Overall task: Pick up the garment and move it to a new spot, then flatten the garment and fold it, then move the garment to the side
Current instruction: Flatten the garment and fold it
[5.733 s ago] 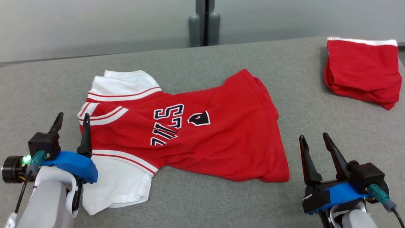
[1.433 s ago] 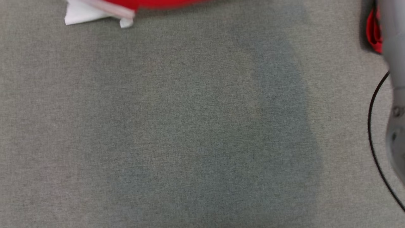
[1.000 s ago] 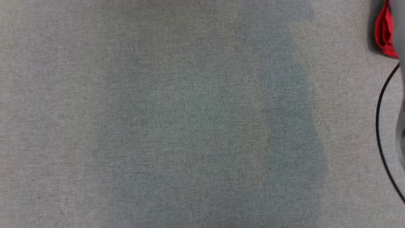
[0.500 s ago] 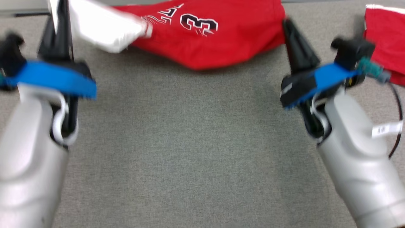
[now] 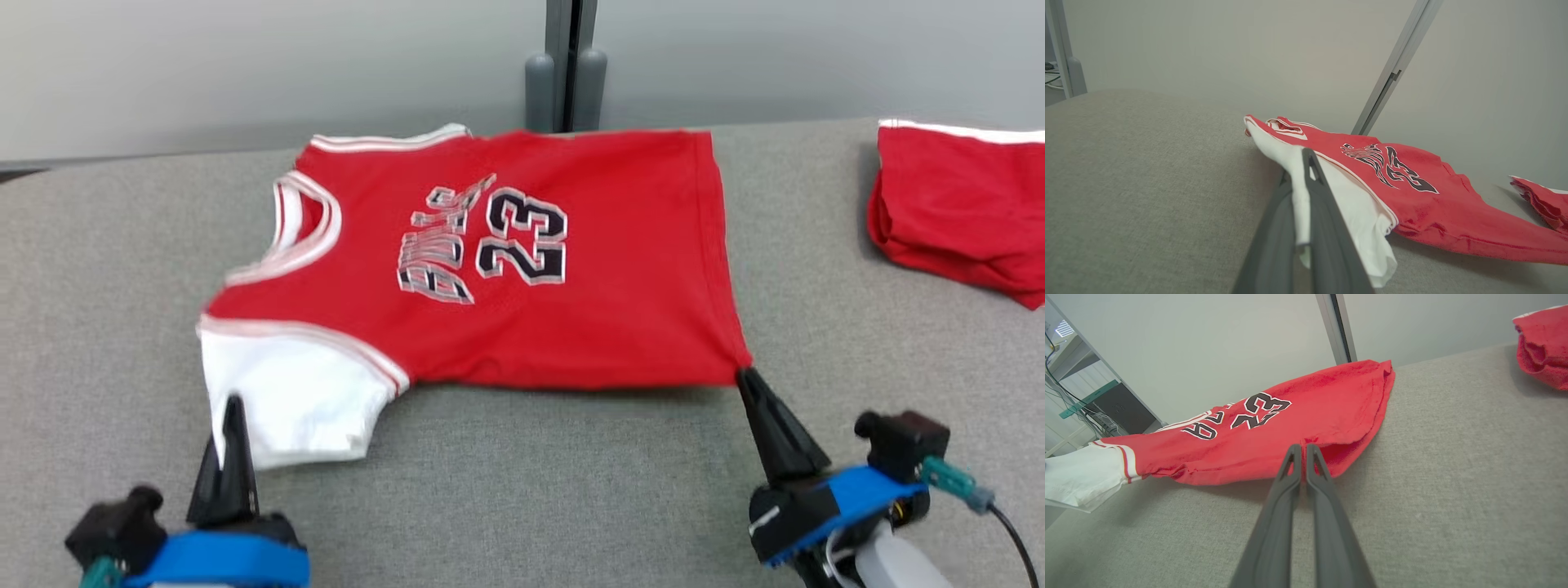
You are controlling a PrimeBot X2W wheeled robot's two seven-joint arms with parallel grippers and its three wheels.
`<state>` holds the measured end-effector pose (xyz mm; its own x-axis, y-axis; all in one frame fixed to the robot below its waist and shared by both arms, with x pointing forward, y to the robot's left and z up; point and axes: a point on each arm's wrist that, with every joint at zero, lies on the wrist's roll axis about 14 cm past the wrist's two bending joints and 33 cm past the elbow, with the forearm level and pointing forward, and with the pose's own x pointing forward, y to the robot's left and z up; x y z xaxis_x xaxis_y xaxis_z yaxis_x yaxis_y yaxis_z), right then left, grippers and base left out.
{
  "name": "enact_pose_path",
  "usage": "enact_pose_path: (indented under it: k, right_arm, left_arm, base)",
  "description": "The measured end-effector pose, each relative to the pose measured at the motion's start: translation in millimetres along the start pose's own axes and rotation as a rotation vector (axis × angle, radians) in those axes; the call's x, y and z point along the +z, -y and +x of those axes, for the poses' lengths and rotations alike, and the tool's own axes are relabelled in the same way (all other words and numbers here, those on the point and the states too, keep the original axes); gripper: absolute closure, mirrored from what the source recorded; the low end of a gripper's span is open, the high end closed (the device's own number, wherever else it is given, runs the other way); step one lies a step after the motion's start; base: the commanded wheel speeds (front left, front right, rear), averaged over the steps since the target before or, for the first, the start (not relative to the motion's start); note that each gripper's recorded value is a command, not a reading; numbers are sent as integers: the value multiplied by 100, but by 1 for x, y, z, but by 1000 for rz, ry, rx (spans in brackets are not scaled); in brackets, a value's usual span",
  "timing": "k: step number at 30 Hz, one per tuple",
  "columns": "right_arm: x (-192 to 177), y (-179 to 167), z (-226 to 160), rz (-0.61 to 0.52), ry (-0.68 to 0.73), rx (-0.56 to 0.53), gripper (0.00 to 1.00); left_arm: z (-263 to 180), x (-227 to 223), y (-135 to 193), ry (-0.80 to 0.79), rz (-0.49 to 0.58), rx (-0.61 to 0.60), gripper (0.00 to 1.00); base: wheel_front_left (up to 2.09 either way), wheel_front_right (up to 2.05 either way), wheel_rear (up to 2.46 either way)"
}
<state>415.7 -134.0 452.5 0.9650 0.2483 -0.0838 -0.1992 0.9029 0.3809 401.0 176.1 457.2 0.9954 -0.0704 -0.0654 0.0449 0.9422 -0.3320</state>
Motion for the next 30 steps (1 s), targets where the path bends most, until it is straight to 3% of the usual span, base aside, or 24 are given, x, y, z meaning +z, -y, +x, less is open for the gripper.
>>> enact_pose_path:
  k: [8, 15, 24, 30]
  right_arm:
    - [-14, 8, -60, 0, -24, -45, 100]
    - [-29, 14, -100, 16, -69, -96, 100]
    - [-33, 14, -105, 32, -99, -128, 100]
    - [-19, 16, -81, 40, -66, -131, 100]
  left_arm:
    - [-67, -18, -18, -48, -19, 97, 100]
    - [-93, -22, -14, -64, -21, 104, 100]
    - [-87, -29, -8, -113, -2, 67, 100]
    - [-43, -10, 5, -82, 65, -41, 100]
  base:
    - [0, 0, 0]
    - [0, 0, 0]
    - [0, 0, 0]
    - [0, 0, 0]
